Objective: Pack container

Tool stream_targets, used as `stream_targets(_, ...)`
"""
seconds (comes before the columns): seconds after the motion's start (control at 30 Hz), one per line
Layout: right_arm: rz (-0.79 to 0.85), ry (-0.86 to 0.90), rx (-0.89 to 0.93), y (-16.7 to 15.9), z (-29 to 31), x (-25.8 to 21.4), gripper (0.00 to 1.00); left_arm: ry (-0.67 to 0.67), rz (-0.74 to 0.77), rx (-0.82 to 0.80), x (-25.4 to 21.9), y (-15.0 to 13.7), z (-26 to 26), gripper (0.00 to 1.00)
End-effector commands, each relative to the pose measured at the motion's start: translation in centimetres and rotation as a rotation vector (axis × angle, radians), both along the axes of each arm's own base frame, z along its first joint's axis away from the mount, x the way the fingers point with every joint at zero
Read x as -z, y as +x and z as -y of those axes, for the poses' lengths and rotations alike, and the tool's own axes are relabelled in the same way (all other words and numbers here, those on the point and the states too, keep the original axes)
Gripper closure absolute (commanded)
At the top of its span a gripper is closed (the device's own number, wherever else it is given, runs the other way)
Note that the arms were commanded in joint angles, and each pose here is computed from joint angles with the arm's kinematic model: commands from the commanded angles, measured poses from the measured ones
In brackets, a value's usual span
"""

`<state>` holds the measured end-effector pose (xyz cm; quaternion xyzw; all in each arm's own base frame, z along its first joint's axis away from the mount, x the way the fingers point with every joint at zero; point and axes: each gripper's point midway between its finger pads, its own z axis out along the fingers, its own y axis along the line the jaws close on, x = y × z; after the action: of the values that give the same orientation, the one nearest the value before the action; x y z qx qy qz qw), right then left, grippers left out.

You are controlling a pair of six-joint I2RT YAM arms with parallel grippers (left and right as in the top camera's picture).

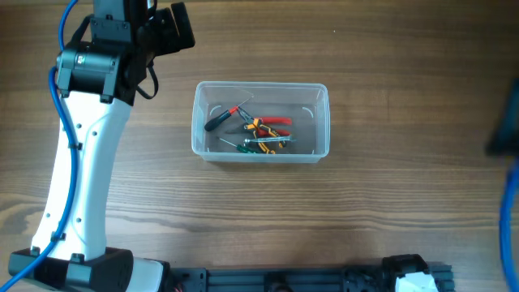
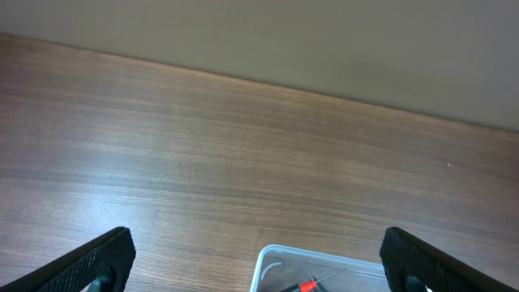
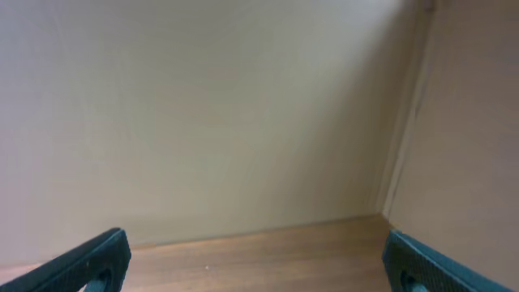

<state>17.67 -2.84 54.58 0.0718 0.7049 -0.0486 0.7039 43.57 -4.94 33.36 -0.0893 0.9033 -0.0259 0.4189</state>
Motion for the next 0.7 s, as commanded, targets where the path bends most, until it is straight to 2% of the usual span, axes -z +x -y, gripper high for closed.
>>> stream_targets(0.0,0.068,0.028,0.038,-0.9,0.7,2.6,0.0,-0.006,-0.004,-0.03,0.2,0.1,-0.6,0.0)
stream_targets(0.13,0.258,0.036,-0.012,-1.2,-0.1,5.4,0.0,-0.006,-0.004,-0.03,0.2,0.1,-0.6,0.0)
stream_targets(0.27,0.356,0.028,-0.083,0.1,-1.3,9.7,0.0,-0.006,-0.003,-0.03,0.2,0.1,-0.6,0.0)
stream_targets(0.4,0.33,0.041,-0.196,2.8,-3.2,15.1,0.0,-0.006,-0.004,-0.03,0.2,0.1,-0.6,0.0)
stream_targets(0.53,0.261,0.145,-0.208,4.7,-3.3,19.4,0.0,-0.006,-0.004,-0.03,0.2,0.1,-0.6,0.0)
stream_targets(0.67,0.229,0.157,-0.205,6.0,-3.3,22.4,0.0,-0.006,-0.003,-0.03,0.2,0.1,-0.5,0.0)
